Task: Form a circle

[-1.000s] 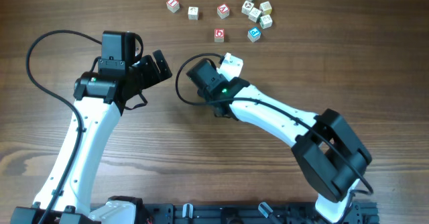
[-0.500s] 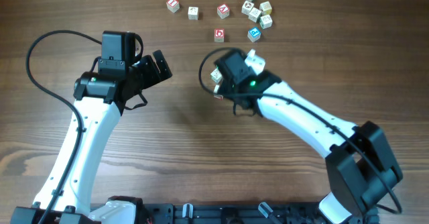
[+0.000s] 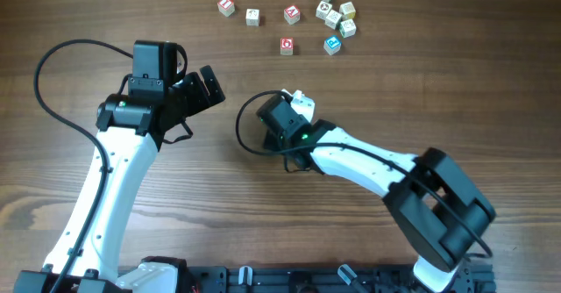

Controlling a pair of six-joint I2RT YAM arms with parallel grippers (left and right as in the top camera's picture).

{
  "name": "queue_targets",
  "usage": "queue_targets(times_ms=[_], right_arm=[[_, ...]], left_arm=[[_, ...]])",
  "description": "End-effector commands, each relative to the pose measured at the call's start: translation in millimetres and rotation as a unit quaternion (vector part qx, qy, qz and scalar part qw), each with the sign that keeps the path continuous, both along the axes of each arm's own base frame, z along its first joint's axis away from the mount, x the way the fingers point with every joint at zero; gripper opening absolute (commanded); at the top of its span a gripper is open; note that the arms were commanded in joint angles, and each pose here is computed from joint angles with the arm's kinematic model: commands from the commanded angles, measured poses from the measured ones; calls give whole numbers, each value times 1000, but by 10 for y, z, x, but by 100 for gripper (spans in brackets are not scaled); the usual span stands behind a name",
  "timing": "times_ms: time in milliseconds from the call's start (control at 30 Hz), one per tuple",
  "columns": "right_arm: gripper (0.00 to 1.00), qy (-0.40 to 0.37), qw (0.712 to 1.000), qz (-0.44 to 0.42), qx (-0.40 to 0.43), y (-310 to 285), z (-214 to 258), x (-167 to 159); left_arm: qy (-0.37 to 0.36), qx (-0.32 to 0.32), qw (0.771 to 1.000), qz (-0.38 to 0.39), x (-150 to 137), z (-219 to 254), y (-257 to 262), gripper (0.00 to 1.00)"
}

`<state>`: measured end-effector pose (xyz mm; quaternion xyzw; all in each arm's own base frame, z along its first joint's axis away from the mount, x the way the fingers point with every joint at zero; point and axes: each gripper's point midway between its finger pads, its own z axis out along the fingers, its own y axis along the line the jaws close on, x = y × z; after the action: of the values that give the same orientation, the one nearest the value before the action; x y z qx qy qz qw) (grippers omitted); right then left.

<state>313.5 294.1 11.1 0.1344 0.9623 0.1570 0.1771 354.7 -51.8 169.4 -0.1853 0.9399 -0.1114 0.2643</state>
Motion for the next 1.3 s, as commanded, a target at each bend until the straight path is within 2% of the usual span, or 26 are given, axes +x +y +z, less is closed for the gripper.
queue_targets(times_ms=[0, 367, 1267], right_arm=[[5, 1, 1000, 2, -22, -78, -134, -2], [4, -27, 999, -19, -31, -222, -92, 211], [5, -44, 999, -11, -28, -219, -52, 303]], left_arm=[[-1, -5, 1000, 3, 22, 9, 3, 100], [-1, -5, 1000, 3, 22, 9, 3, 100], [-1, -5, 1000, 3, 22, 9, 3, 100]])
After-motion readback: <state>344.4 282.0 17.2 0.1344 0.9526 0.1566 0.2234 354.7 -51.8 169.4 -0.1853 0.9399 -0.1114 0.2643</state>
